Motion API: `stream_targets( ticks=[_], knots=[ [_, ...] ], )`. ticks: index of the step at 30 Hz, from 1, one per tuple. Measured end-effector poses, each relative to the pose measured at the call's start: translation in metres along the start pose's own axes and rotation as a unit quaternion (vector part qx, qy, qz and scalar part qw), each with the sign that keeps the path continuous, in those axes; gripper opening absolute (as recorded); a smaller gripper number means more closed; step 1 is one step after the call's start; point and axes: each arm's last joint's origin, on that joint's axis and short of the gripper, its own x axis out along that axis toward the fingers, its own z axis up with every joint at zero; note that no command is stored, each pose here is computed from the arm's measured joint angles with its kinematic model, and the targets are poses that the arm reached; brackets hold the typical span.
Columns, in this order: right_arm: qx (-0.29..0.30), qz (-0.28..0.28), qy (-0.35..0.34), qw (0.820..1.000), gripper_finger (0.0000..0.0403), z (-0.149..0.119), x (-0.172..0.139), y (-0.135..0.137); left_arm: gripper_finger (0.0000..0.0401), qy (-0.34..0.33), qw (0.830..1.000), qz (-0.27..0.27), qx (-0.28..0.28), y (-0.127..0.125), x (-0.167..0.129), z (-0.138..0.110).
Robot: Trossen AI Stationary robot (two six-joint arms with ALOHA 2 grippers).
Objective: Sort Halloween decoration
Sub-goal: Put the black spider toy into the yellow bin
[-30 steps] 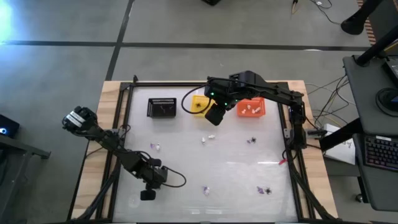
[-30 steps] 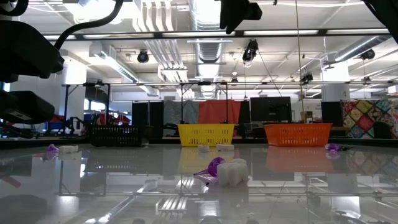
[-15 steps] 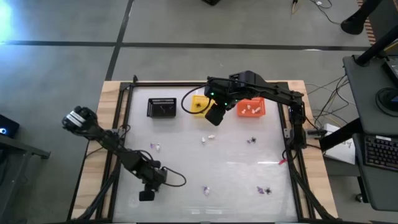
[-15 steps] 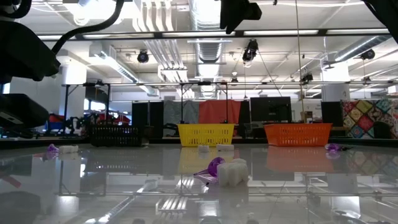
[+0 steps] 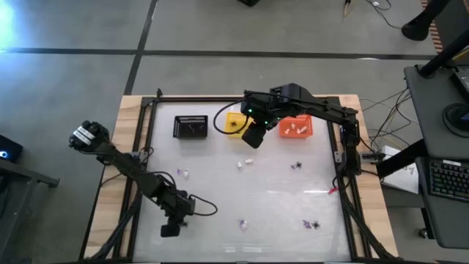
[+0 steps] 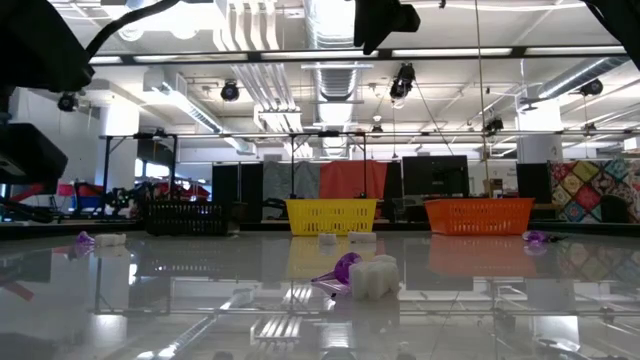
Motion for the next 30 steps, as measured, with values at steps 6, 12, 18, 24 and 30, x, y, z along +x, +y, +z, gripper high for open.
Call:
stream_targets(
  ticks=[6, 12, 18, 24, 30],
  knots=[
    [0.000, 0.000, 0.000, 1.000, 0.0118, 0.000, 0.000, 0.000, 0.0007, 0.011, 0.999, 0.008, -0.050, 0.003, 0.007, 0.000],
    [0.000, 0.000, 0.000, 1.000, 0.0118, 0.000, 0.000, 0.000, 0.0052, 0.018, 0.998, 0.012, -0.061, 0.004, 0.011, 0.000],
    [0.000, 0.000, 0.000, 1.000, 0.0118, 0.000, 0.000, 0.000, 0.0105, 0.008, 0.998, 0.013, -0.061, 0.003, 0.011, 0.001],
    [0.000, -0.001, 0.001, 1.000, 0.0118, 0.000, 0.000, 0.000, 0.0138, -0.017, 0.998, 0.036, -0.053, 0.000, 0.012, 0.007],
    [-0.001, -0.001, 0.003, 1.000, 0.0118, 0.000, 0.000, 0.000, 0.0142, 0.009, 0.996, 0.079, -0.045, -0.005, 0.020, 0.014]
  ],
)
